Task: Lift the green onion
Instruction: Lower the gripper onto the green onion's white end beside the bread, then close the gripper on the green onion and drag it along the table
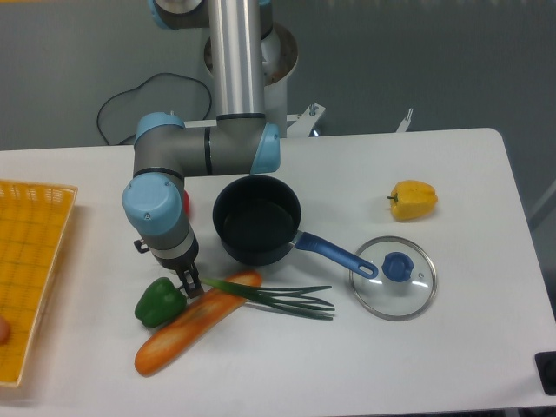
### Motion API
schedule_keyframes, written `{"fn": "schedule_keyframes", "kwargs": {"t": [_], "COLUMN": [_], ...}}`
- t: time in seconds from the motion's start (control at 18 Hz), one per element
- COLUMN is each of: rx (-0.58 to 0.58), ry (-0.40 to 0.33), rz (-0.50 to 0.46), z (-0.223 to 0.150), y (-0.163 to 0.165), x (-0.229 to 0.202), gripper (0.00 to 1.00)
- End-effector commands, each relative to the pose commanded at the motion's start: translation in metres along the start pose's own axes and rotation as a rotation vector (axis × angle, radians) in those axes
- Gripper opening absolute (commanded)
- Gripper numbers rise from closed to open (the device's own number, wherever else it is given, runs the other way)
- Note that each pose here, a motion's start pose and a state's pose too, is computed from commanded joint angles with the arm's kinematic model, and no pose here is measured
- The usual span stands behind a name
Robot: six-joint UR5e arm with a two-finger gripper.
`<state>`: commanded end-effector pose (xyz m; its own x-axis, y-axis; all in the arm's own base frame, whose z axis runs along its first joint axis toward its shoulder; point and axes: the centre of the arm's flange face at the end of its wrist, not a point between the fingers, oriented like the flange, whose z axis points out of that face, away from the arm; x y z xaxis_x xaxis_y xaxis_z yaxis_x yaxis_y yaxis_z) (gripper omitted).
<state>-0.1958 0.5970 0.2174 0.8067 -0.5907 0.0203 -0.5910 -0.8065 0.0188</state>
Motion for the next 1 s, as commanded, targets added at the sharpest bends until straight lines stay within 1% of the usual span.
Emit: {"fn": "schedule_keyframes", "kwargs": {"t": [0.17,0.22,0.44,0.5,0.56,0.67,0.72,0.78,1.0], "rx": [0.000,-0.001,-0.001,-0.001,0.000,0.003,0.003,0.004,0.012], "ry": [0.000,0.001,0.001,0.001,0.000,-0.006,-0.007,-0.008,-0.021], "rz": [-0.015,-0.020,-0.048,-0.054,-0.061,-0.068,-0.068,-0.068,-0.066], "z": [0.000,0.001,0.000,0.000,0.000,-0.003,-0.004,-0.005,-0.012], "y": [0.000,0.000,-0.001,-0.001,-0.001,-0.002,-0.002,-0.002,-0.003], "x": [-0.001,-0.001,0.000,0.000,0.000,-0.001,-0.002,-0.003,-0.005], "gripper": [0.53,0.48,0.35,0.30,0.28,0.16,0.12,0.10,0.10]}}
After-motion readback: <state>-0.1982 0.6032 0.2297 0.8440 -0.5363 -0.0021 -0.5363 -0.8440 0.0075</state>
